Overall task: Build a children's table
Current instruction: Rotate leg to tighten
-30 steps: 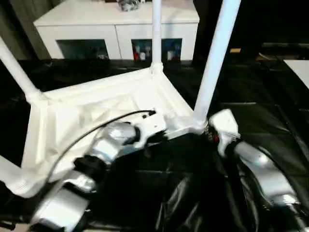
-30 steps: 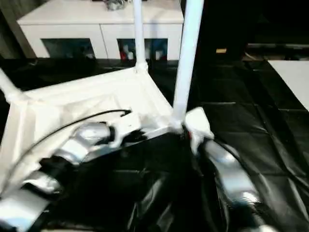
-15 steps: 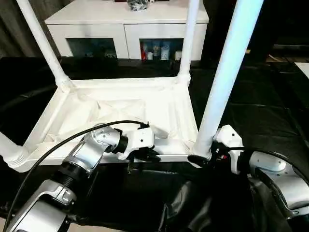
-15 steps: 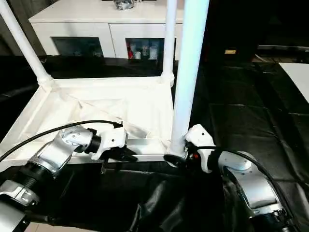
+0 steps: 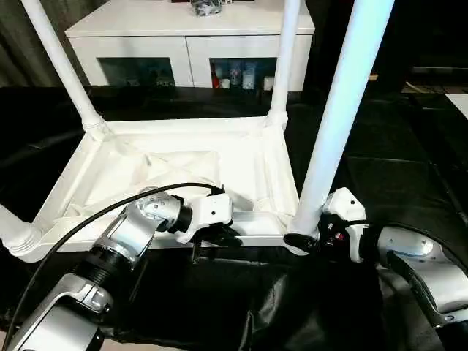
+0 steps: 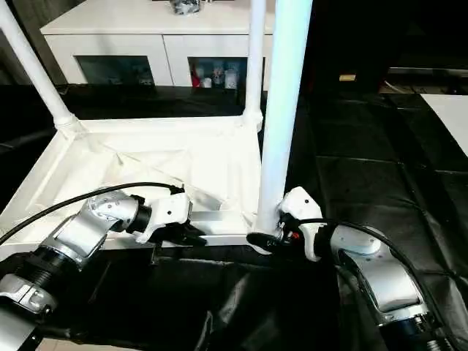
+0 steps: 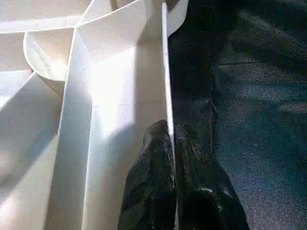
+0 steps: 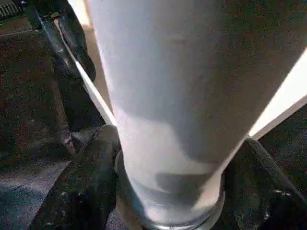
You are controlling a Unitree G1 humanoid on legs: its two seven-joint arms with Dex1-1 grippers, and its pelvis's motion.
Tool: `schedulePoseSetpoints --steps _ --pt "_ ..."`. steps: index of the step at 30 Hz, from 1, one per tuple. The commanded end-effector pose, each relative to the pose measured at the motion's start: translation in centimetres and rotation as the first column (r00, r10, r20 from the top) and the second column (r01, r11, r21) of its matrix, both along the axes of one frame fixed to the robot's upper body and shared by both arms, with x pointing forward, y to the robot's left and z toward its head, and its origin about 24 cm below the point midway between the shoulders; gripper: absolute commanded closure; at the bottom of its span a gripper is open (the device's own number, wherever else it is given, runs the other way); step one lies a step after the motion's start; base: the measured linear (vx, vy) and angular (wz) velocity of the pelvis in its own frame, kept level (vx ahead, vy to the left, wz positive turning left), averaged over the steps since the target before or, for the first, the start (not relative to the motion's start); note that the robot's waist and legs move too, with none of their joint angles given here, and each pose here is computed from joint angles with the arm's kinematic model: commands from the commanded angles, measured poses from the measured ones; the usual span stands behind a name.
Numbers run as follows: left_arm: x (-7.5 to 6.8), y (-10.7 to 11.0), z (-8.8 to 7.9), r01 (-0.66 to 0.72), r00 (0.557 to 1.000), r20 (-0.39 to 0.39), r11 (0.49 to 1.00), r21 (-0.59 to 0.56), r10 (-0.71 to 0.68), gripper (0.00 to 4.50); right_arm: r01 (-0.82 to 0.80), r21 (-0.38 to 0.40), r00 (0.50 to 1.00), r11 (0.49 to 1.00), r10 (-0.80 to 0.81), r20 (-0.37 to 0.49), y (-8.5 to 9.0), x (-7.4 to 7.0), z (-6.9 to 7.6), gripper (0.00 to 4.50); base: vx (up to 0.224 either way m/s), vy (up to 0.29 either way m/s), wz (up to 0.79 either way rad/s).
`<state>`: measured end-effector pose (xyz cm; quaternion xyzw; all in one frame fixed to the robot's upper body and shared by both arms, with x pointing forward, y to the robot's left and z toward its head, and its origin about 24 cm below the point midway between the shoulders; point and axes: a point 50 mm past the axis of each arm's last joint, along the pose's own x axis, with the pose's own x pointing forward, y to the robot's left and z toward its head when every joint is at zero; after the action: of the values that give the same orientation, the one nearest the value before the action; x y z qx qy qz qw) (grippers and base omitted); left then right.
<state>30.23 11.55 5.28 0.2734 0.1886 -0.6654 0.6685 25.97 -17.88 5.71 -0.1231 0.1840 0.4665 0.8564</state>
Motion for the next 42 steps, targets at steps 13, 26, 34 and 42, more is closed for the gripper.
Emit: schedulePoseSetpoints --steps 13,26,34,42 --pt "2.2 -2.8 -1.4 -0.263 0.963 0.051 0.965 -0.019 0.264 4.50 0.604 0.021 0.797 0.797 -0.604 0.007 0.6 3.1 -3.2 1.82 -0.014 0.002 0.00" --pt "4.5 -8.0 -0.8 -0.417 0.882 0.199 0.904 -0.092 0.427 4.50 0.810 0.141 0.580 0.570 -0.813 -0.044 5.5 6.2 -3.6 1.27 -0.013 0.003 0.01" --pt "3.9 -7.8 -1.0 -0.298 0.929 0.203 0.950 -0.090 0.311 4.50 0.801 0.229 0.538 0.553 -0.833 0.129 2.0 5.7 -0.5 0.59 0.000 0.000 0.00" --pt "3.8 -8.9 0.5 -0.263 0.930 0.188 0.928 -0.266 0.317 3.92 0.598 0.244 0.735 0.763 -0.644 0.214 -0.6 0.8 1.5 0.54 0.033 -0.001 0.01"
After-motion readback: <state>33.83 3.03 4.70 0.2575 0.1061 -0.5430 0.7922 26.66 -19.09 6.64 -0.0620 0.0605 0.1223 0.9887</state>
